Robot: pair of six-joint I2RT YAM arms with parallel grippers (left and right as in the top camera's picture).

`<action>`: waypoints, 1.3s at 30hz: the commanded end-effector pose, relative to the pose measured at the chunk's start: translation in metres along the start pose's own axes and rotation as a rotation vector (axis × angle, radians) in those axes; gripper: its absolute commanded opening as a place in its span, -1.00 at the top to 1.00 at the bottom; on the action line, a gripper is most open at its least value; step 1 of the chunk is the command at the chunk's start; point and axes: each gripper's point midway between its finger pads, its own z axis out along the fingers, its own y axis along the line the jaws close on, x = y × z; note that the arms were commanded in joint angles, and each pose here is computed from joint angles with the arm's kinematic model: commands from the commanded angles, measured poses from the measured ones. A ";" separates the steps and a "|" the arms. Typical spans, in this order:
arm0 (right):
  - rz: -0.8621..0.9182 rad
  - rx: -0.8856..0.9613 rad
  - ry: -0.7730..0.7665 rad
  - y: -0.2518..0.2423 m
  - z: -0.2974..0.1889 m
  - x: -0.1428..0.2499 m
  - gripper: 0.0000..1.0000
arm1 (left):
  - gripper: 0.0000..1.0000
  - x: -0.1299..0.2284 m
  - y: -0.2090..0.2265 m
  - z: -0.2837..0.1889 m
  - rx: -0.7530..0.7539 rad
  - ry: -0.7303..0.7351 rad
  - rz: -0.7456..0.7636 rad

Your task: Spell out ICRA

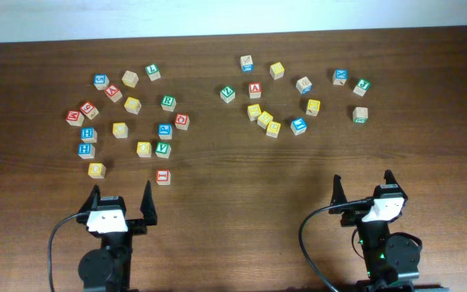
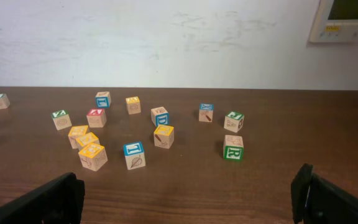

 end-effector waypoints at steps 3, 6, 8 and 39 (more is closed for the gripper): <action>0.000 0.013 0.007 -0.003 0.000 0.003 -0.97 | -0.98 0.001 0.003 0.000 -0.015 0.001 0.015; 0.000 0.013 0.007 -0.003 0.000 0.003 -0.97 | -0.98 0.001 0.003 0.000 -0.015 0.001 0.015; 0.000 0.013 0.007 -0.003 0.000 0.003 -0.97 | -0.98 0.001 0.003 0.000 -0.015 0.001 0.015; 0.000 0.013 0.007 -0.003 0.000 0.003 -0.97 | -0.98 -0.187 -0.086 -0.052 0.528 -0.073 0.090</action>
